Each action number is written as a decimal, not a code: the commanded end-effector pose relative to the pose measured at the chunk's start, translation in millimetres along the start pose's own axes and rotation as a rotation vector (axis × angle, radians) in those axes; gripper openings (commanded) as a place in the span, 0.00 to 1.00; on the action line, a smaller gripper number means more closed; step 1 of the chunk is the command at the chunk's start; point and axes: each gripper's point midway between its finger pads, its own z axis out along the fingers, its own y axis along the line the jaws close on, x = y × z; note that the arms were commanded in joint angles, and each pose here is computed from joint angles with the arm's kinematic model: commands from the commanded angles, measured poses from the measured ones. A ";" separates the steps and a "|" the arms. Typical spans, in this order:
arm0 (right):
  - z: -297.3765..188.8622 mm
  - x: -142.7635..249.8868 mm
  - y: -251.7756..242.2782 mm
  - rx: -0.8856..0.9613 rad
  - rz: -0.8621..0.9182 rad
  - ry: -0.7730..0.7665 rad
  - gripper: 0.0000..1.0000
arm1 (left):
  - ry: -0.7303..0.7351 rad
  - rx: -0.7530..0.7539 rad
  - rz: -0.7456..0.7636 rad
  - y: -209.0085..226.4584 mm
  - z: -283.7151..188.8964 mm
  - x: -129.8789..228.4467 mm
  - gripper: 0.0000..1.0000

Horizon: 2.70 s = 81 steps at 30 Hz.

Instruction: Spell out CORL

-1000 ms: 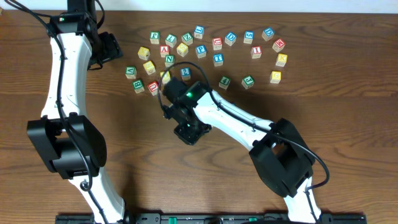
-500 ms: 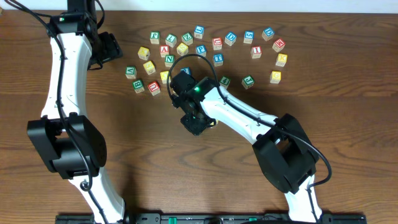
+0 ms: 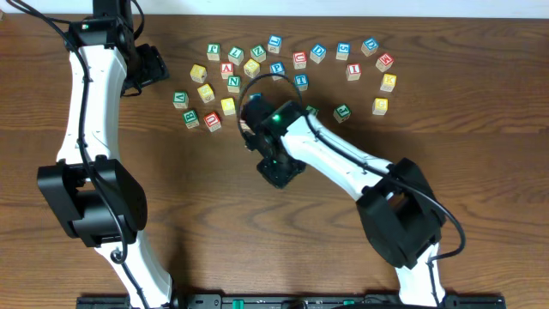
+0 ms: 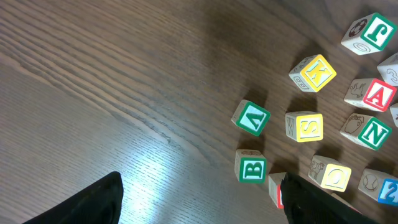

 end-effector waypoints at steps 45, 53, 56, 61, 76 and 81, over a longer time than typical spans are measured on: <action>0.3 -29.6 -32.6 -0.009 0.208 -0.167 0.01 | -0.034 -0.002 0.013 0.0 -8.9 -9.4 0.80; -29.9 -22.3 -69.1 0.007 0.335 -0.146 0.01 | -0.034 -0.002 0.013 0.0 -8.9 -9.4 0.80; -31.1 -8.3 -102.9 0.006 0.465 -0.122 0.02 | -0.034 -0.002 0.013 0.0 -8.9 -9.4 0.80; -26.3 11.7 -137.9 0.002 0.688 -0.093 0.01 | -0.034 -0.002 0.013 0.0 -8.9 -9.4 0.80; 20.3 18.3 -150.3 -0.014 0.786 -0.128 0.01 | -0.034 -0.002 0.013 0.0 -8.9 -9.4 0.80; 18.4 1.5 -145.4 -0.034 0.737 -0.186 0.02 | -0.034 -0.002 0.013 0.0 -8.9 -9.4 0.80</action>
